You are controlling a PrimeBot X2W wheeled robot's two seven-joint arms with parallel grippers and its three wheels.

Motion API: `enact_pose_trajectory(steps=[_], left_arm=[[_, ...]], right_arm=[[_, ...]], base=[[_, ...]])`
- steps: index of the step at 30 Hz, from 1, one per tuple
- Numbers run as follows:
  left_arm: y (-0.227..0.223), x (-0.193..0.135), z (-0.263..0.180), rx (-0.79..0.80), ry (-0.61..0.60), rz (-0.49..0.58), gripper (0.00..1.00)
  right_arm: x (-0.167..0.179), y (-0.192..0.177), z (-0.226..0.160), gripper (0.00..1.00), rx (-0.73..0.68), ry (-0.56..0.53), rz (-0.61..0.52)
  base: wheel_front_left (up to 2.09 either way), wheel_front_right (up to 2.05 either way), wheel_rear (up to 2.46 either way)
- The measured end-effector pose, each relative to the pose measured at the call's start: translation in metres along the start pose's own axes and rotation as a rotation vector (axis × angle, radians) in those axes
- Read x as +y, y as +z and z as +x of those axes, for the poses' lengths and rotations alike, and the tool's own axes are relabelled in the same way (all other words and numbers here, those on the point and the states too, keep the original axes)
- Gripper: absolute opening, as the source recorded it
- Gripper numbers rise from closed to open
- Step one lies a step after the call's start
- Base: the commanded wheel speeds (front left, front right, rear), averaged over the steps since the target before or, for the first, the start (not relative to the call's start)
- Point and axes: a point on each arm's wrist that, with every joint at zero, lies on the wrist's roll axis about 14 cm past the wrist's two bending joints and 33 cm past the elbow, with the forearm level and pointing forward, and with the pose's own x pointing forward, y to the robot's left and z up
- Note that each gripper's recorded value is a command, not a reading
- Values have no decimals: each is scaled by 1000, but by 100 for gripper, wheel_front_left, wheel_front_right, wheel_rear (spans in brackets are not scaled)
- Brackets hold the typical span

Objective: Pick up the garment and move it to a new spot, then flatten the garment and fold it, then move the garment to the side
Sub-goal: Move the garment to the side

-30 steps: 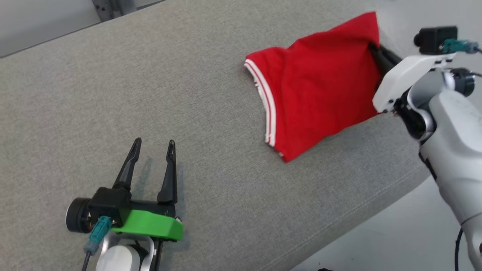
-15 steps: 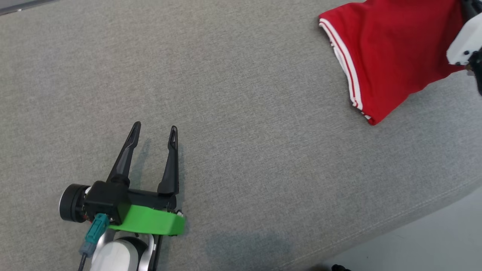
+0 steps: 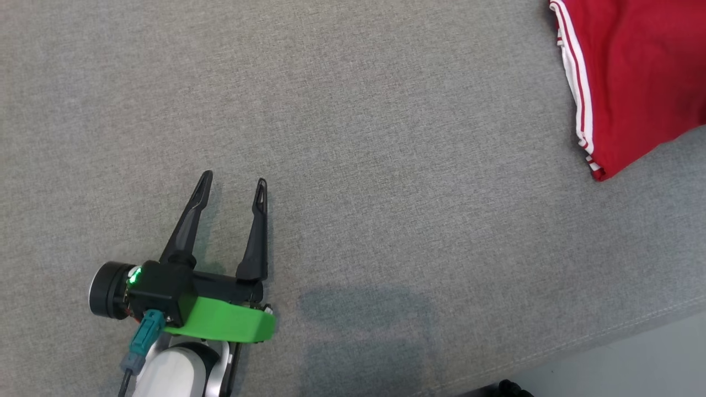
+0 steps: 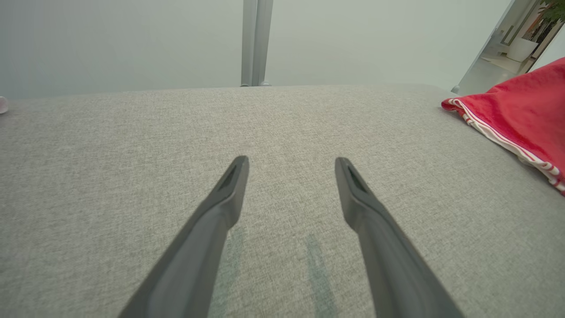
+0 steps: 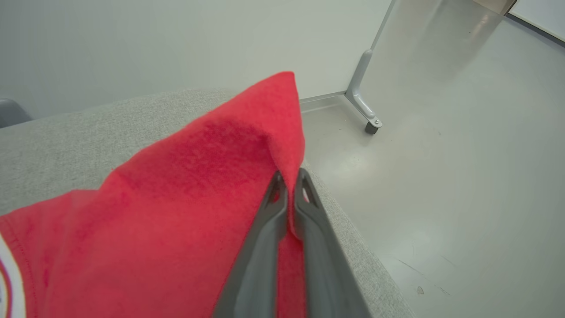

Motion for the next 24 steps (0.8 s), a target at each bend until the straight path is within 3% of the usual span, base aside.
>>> enact_pose_trajectory(steps=[8,24], left_arm=[[6,2,-3,-14,13,8,100],[46,13,-21,-126,90,19,100]], right_arm=[[25,4,-2,100,-44,51,-13],[124,60,-57,100,-264,350,-33]], base=[[0,0,0],[0,0,0]])
